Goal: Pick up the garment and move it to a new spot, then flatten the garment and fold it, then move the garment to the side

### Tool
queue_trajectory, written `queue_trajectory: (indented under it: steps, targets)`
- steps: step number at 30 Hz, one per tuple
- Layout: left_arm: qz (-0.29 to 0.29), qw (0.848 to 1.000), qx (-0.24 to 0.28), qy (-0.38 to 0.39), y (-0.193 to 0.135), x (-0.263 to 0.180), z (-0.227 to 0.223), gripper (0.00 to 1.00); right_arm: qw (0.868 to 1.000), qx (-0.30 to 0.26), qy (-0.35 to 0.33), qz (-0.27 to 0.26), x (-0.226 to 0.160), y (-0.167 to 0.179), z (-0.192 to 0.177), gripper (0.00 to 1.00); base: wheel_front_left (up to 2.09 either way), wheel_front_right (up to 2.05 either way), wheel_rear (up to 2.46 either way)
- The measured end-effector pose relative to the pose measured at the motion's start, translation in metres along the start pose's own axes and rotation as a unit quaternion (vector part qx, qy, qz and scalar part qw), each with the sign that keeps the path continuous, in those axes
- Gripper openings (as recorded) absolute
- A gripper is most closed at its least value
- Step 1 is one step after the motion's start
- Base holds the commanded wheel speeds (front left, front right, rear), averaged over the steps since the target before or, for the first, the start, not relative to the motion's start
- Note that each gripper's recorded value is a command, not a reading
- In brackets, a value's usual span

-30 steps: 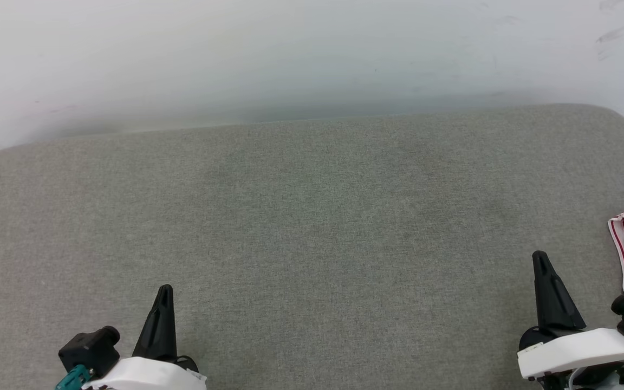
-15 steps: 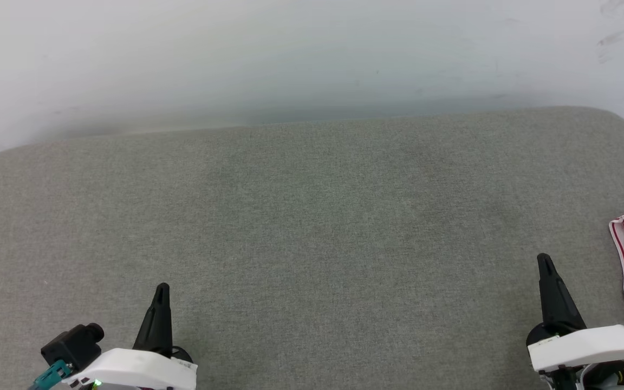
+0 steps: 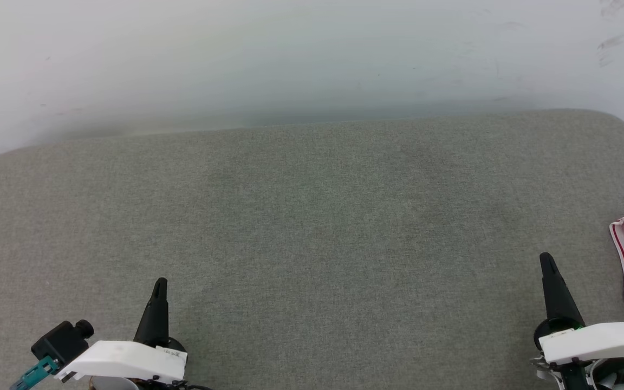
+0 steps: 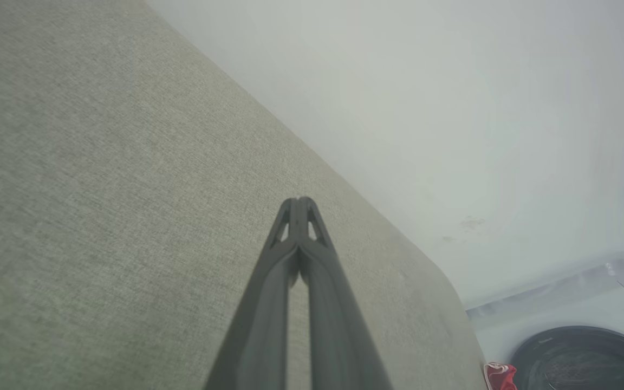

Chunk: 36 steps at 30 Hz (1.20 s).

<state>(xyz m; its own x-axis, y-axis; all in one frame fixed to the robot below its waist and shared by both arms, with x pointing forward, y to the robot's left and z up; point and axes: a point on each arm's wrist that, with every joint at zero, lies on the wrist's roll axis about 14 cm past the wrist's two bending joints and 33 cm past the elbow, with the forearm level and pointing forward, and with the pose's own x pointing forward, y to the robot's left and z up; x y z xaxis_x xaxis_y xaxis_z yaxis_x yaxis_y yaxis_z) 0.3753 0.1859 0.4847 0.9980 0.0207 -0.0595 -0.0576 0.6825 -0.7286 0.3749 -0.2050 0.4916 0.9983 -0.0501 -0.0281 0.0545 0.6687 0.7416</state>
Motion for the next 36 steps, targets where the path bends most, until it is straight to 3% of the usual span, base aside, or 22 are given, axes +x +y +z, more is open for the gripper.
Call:
queue_trajectory:
  steps: [36]
  targets:
    - [0.002, 0.981, -0.195, 0.007, 0.0019, 0.0061, 0.0076, 0.00, 0.982, 0.189, 0.010, -0.002, 0.0070, 0.0030, 0.0016, 0.00, 0.00, 0.00, 0.00]
